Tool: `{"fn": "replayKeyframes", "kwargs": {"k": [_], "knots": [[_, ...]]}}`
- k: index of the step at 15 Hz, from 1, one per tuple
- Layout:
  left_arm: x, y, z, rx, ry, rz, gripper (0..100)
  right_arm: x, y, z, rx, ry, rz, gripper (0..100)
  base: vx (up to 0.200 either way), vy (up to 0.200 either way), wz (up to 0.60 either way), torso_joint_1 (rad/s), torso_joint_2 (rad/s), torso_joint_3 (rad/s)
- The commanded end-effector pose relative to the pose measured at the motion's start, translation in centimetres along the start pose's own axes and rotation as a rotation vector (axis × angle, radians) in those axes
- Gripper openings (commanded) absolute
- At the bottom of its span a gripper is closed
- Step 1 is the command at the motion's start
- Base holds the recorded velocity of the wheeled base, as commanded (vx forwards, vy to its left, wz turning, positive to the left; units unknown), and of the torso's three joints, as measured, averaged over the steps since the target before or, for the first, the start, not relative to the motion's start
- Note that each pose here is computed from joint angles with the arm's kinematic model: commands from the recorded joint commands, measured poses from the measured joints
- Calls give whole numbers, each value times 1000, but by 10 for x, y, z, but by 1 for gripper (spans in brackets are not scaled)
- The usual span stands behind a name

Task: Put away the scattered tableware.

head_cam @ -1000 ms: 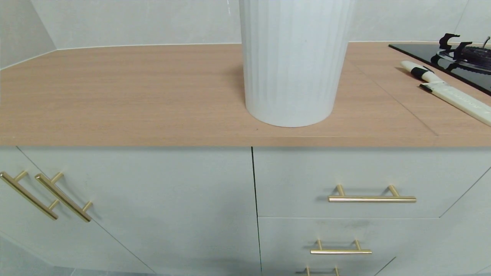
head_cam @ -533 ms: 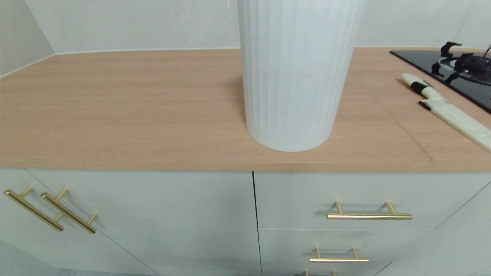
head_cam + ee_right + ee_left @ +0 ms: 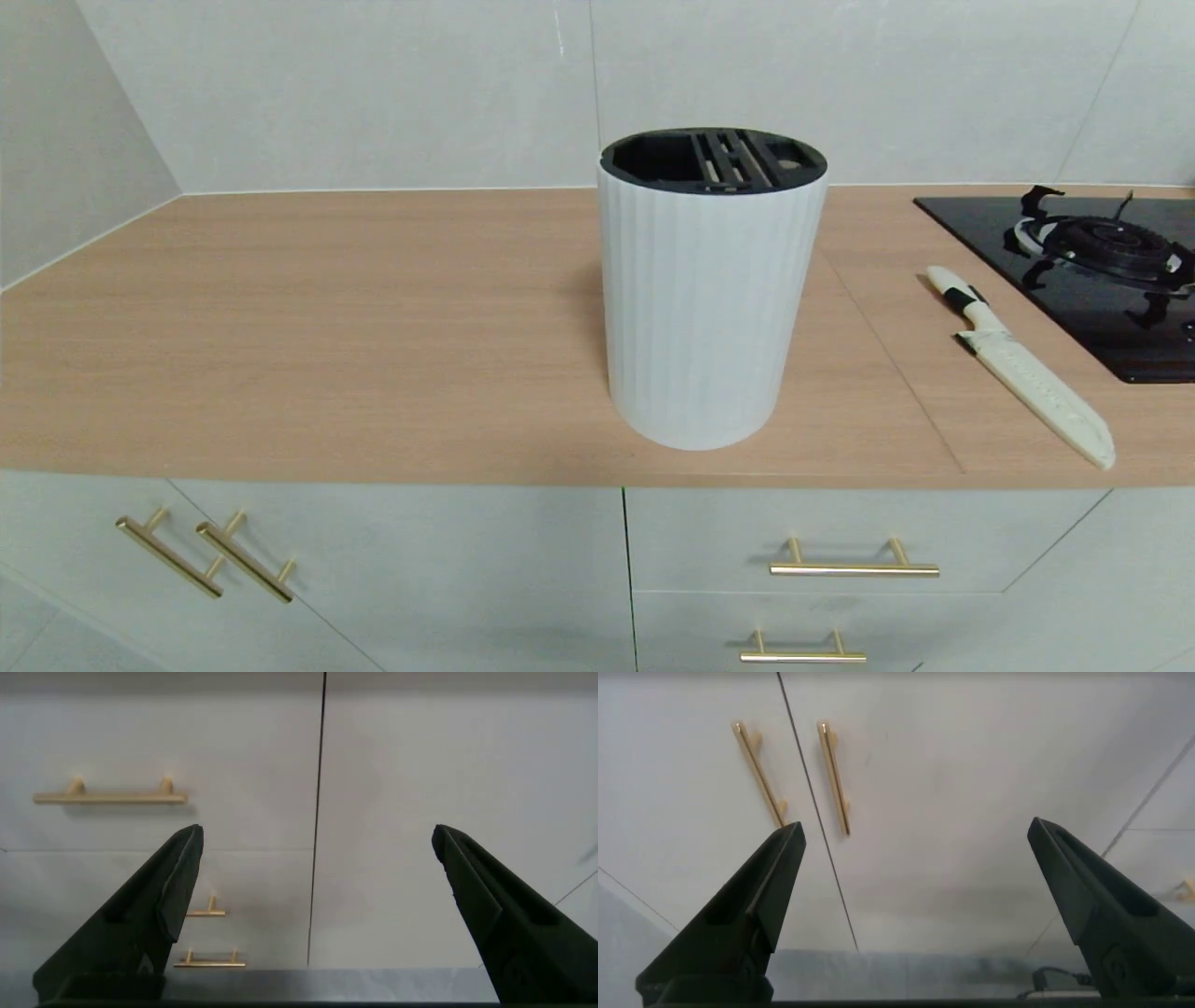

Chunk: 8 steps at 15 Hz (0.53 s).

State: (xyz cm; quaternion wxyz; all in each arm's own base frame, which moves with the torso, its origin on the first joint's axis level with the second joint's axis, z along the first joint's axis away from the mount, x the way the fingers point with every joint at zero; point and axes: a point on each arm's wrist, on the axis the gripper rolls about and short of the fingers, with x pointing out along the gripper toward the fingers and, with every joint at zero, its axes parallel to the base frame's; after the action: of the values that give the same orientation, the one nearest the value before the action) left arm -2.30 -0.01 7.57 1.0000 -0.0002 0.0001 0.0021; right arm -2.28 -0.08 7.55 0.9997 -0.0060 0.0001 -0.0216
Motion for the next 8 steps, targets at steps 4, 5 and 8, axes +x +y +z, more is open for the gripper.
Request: {"fn": "replayKeyframes", "kwargs": {"k": [4, 5, 8], "knots": [[0, 0, 0, -1, 0, 0, 100, 0, 0, 0, 0, 2, 0, 100, 0, 0, 0, 248, -487, -260], [0, 0, 0, -1, 0, 0, 100, 0, 0, 0, 0, 2, 0, 100, 0, 0, 0, 246, -505, -261], [0, 0, 0, 0, 0, 0, 100, 0, 0, 0, 0, 2, 0, 100, 0, 0, 0, 242, -507, -261]]}}
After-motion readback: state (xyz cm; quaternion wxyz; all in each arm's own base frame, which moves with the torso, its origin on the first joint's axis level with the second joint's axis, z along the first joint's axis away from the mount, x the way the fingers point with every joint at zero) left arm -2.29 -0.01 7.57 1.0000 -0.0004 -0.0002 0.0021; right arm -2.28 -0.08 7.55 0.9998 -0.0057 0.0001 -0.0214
